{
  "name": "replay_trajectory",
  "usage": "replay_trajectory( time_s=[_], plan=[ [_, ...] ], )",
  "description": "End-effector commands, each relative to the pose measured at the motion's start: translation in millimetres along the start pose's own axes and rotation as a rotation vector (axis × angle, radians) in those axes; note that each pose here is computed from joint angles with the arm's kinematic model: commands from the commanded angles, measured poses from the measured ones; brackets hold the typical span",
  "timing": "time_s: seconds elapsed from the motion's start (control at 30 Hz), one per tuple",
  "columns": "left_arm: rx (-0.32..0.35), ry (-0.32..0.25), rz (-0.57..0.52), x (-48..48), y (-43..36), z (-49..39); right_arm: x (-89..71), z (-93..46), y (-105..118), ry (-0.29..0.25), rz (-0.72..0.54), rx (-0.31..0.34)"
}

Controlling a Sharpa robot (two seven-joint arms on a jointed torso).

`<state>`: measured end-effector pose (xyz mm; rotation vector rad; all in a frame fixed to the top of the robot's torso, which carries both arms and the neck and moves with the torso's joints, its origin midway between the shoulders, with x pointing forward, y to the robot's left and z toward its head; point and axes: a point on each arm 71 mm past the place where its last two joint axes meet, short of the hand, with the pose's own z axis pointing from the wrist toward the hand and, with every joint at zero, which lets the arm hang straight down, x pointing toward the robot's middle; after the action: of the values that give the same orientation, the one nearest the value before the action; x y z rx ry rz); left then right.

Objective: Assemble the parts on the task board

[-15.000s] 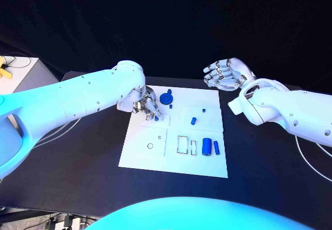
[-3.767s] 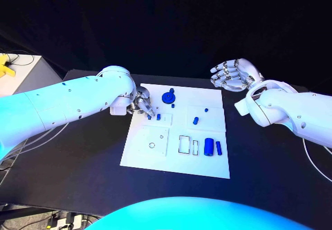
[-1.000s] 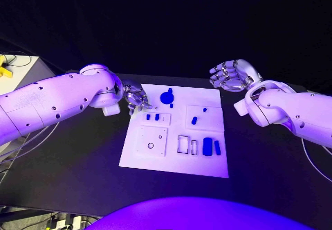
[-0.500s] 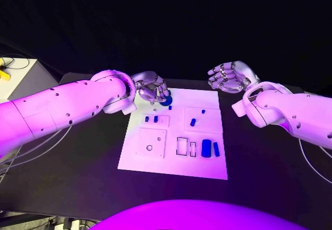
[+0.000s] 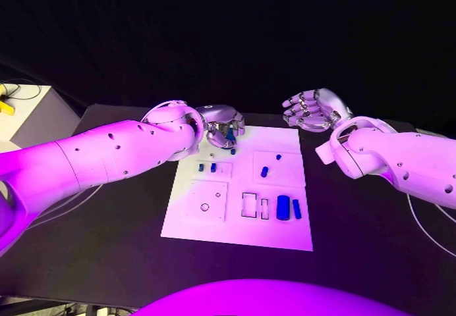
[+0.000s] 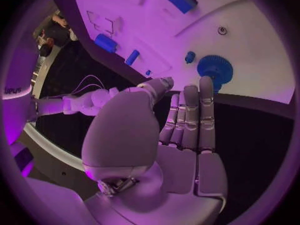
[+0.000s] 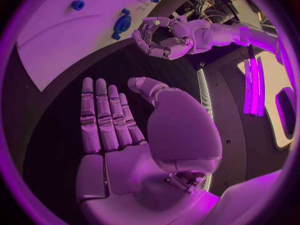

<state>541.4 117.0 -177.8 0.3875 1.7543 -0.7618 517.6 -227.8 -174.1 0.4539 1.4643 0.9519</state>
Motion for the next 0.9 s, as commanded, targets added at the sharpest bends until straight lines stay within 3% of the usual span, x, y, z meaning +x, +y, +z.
replay_trajectory(
  time_s=[0.03, 0.33, 0.9],
  plan=[
    [0.019, 0.086, 0.137, 7.0, -1.4, 2.7, 1.5, 0.2, 1.3, 0.013, 0.002, -0.016],
    [0.004, 0.147, 0.170, 13.2, 1.6, 5.5, 2.1, 0.6, 1.8, 0.013, 0.002, -0.017],
    [0.031, 0.150, 0.162, 17.7, 2.1, 9.2, 2.1, 0.4, 1.9, 0.013, 0.003, -0.017]
  ],
)
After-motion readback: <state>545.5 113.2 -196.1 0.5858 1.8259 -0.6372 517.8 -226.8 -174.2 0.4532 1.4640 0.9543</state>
